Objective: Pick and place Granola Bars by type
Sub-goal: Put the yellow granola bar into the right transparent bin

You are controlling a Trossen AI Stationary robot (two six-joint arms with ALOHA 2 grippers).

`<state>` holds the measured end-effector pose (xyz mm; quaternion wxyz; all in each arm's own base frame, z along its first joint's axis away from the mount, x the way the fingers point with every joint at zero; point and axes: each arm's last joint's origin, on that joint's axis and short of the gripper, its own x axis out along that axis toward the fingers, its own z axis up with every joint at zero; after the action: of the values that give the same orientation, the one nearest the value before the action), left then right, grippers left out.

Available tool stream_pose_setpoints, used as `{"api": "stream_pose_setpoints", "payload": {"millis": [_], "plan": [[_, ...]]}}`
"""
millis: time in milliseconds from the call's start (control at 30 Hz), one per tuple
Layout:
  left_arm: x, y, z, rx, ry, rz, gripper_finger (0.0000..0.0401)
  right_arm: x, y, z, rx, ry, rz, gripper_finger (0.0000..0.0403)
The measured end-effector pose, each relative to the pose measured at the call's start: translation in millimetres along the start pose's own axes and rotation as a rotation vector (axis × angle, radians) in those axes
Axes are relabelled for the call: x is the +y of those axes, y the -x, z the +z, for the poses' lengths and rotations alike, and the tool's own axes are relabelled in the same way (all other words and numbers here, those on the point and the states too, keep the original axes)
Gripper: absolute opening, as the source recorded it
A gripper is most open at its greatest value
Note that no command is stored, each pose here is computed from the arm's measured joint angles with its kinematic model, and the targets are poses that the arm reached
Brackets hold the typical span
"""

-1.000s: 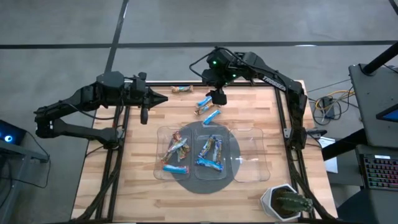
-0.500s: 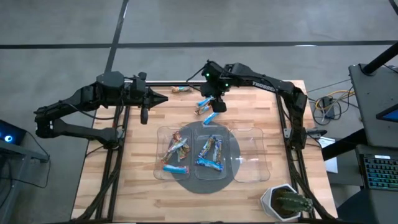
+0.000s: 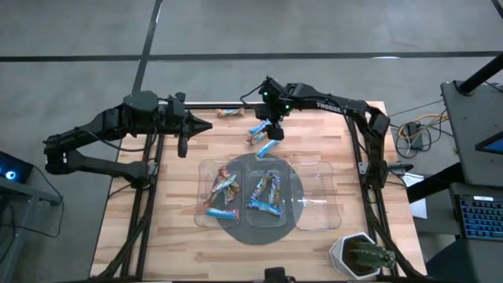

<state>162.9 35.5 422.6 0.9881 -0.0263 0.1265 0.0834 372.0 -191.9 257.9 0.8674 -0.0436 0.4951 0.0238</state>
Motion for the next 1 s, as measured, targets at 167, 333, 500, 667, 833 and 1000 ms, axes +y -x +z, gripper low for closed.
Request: {"api": "stream_pose_setpoints", "payload": {"millis": [167,333,500,667,833,1000], "plan": [[0,0,0,0.0,0.007,0.0,0.0,-2,-14,-5,-0.015,0.019,-0.003,0.0232],[0,0,0,0.0,0.01,0.0,0.0,-8,-37,-9,0.015,0.024,0.031,0.0232],[0,0,0,0.003,0.017,0.014,0.0,-15,-59,-7,0.043,0.041,0.05,0.023],[1,0,-2,0.023,0.023,0.037,0.0,-19,-70,-5,0.086,0.123,0.085,0.023],[2,0,-3,0.034,0.023,0.062,0.0,-20,-77,-4,0.123,0.176,0.117,0.023],[2,0,-3,0.035,0.023,0.062,0.0,-23,-80,-2,0.133,0.219,0.131,0.023]]}}
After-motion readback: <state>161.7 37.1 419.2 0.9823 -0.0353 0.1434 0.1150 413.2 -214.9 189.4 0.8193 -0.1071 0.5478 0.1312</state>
